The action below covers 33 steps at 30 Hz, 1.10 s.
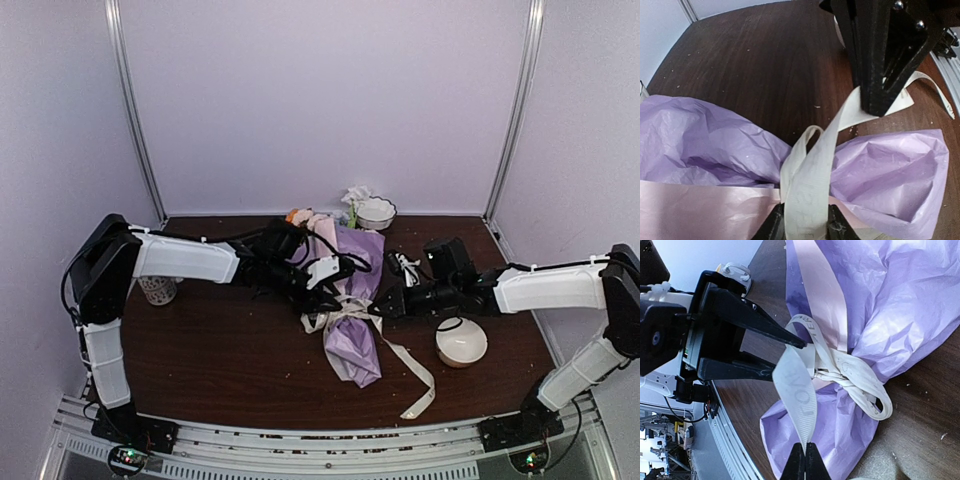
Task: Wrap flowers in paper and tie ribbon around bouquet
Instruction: Cross the half-tied ribbon over the folded bouquet.
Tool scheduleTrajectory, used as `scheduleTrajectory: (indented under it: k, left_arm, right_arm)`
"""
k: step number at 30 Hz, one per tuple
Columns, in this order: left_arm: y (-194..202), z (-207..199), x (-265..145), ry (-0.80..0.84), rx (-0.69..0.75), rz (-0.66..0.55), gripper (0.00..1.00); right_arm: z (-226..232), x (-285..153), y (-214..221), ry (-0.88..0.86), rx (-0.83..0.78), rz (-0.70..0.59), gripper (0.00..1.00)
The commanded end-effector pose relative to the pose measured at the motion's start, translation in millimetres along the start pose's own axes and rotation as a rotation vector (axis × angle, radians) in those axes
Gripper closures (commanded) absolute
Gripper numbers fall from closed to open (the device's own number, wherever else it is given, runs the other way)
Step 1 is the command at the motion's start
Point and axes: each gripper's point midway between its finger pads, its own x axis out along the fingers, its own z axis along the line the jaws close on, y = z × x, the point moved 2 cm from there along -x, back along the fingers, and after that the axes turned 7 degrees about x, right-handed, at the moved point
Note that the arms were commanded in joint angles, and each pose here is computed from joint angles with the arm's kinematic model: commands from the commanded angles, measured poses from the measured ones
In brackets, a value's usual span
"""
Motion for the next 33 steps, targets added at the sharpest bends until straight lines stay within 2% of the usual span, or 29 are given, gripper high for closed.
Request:
scheduleTrajectory:
  k: [1, 2, 5, 8, 12, 14, 16, 20, 23, 26, 29, 31, 33]
  left_arm:
    - [-9, 26, 0, -0.127, -0.022, -0.021, 0.76]
    - [-11, 25, 0, -0.125, -0.025, -0.035, 0.81]
    - [-12, 24, 2, -0.109, -0.043, -0.046, 0.87]
    - [-10, 23, 4, -0.104, -0.068, -0.048, 1.0]
    - [-27, 15, -1, -0.054, -0.081, -0.146, 1.0]
    - [-34, 14, -4, -0.045, -0.087, -0.195, 1.0]
    - [-36, 15, -6, -0.045, -0.088, -0.213, 1.0]
    - [-27, 15, -7, -0.054, -0.083, -0.194, 1.0]
    - [-23, 13, -8, -0.052, -0.06, -0.182, 1.0]
    - [-22, 14, -9, -0.06, -0.052, -0.177, 1.0]
    - [-22, 15, -9, -0.062, -0.051, -0.177, 1.0]
    - [-21, 14, -9, -0.063, -0.048, -0.18, 1.0]
    - [-22, 14, -9, -0.063, -0.049, -0.184, 1.0]
  right_arm:
    - [13, 5, 0, -0.059, -0.006, -0.014, 1.0]
    - [14, 6, 1, -0.064, -0.006, -0.012, 1.0]
    - [22, 11, 3, -0.095, -0.015, -0.003, 1.0]
    - [33, 16, 2, -0.123, -0.035, 0.001, 1.0]
    - [43, 29, 0, -0.147, -0.041, 0.02, 1.0]
    - [44, 37, 3, -0.139, -0.053, 0.05, 0.96]
    - [44, 37, 5, -0.13, -0.066, 0.059, 0.86]
    - [40, 18, 2, -0.06, -0.148, 0.035, 0.6]
    - [41, 7, 2, -0.022, -0.231, 0.062, 0.5]
    - [44, -3, -5, 0.008, -0.314, 0.083, 0.45]
    - [38, -12, -28, 0.061, -0.339, 0.049, 0.43]
    - [37, -10, -42, 0.057, -0.316, 0.029, 0.44]
    - [34, -1, -49, 0.059, -0.295, 0.027, 0.49]
